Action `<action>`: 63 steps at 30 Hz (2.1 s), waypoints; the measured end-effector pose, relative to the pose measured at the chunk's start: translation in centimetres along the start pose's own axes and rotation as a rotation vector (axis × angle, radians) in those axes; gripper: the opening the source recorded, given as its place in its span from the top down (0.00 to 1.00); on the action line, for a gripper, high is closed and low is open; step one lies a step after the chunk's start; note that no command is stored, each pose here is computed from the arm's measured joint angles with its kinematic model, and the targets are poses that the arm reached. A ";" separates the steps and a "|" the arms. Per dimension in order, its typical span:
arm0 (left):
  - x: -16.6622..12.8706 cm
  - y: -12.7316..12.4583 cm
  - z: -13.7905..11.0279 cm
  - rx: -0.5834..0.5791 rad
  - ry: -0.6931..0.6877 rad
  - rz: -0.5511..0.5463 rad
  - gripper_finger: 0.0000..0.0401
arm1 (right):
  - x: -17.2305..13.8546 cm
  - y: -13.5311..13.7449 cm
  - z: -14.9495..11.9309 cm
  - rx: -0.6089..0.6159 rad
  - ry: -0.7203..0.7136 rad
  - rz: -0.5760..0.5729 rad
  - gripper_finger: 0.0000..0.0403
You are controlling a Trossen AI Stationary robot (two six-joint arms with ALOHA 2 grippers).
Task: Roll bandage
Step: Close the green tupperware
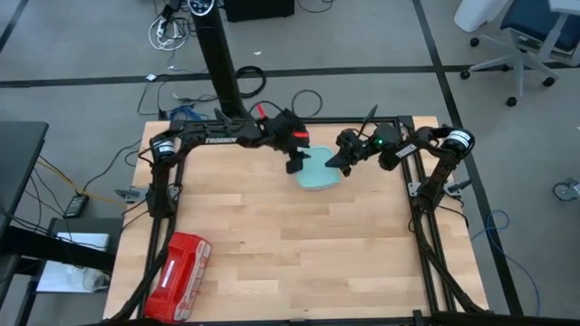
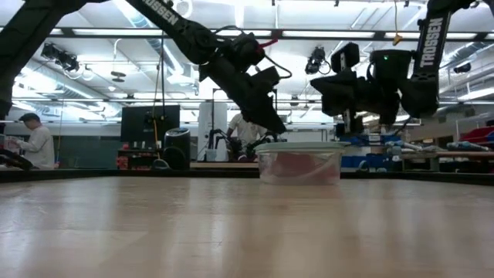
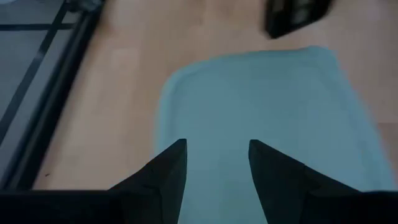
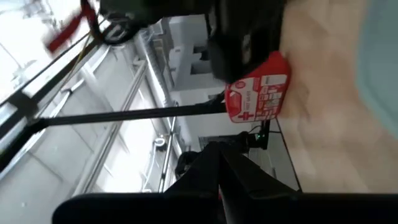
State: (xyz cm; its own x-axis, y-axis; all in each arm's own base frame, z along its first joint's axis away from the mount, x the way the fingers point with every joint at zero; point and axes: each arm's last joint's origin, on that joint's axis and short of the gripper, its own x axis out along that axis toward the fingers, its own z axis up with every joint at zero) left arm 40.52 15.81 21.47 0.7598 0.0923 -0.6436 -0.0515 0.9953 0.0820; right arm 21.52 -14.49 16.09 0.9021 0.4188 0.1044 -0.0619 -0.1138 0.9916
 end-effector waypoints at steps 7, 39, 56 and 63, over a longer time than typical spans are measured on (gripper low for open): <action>0.2 1.3 -1.1 -0.032 0.027 -0.014 0.56 | 2.5 1.4 0.4 -0.028 0.075 0.026 0.98; 1.9 -1.3 -1.9 -0.103 0.078 -0.034 0.56 | 4.8 1.6 -0.5 -0.165 0.257 0.007 0.98; 1.8 -1.4 -1.7 -0.095 0.062 -0.038 0.56 | 4.1 -3.3 -0.2 -0.030 0.243 -0.103 0.98; 1.9 -1.4 -2.0 -0.099 0.088 -0.033 0.56 | 4.1 1.7 -1.2 -0.135 0.242 0.013 0.98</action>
State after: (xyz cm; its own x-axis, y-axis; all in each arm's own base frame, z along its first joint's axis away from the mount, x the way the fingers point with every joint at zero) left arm 40.73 14.63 18.56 0.7024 0.0577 -0.7094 -0.0945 0.9954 -0.0126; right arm 24.55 -11.86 18.32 0.7734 0.6231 0.1162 -0.1438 -0.0061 0.9896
